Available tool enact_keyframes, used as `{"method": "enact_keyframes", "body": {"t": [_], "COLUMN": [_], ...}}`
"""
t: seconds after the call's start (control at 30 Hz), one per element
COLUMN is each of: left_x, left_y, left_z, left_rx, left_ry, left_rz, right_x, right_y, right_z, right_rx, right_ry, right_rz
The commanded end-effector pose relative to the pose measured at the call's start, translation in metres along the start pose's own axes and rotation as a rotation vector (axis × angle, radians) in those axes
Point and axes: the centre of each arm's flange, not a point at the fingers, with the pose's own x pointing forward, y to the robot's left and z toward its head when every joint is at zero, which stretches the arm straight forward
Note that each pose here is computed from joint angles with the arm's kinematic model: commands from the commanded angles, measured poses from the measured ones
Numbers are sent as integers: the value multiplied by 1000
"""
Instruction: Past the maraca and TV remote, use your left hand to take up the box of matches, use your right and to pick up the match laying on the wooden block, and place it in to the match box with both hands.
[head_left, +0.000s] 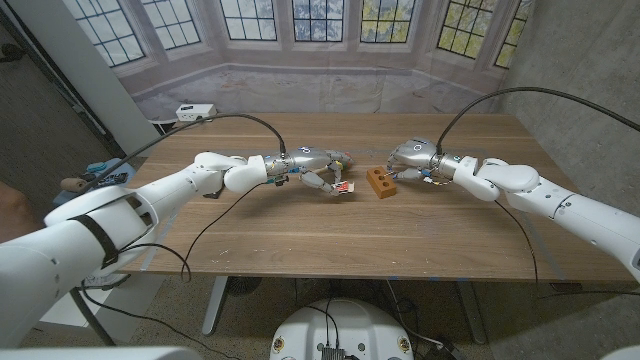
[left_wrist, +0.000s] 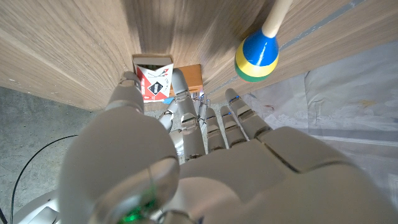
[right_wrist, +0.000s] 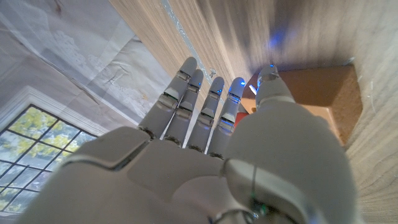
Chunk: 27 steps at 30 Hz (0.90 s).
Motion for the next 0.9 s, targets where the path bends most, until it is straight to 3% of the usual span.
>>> {"method": "enact_keyframes", "body": {"t": [0.03, 0.9], "left_x": [0, -3], "left_y": [-1, -2], "left_z": [0, 0], "left_rx": [0, -4], "left_ry": [-3, -2], "left_rz": [2, 6], "right_x": [-3, -1], "right_y": [-1, -10], "right_z": [3, 2], "right_rx": [3, 3], "right_ry": [1, 11], "right_rz": [7, 11]}}
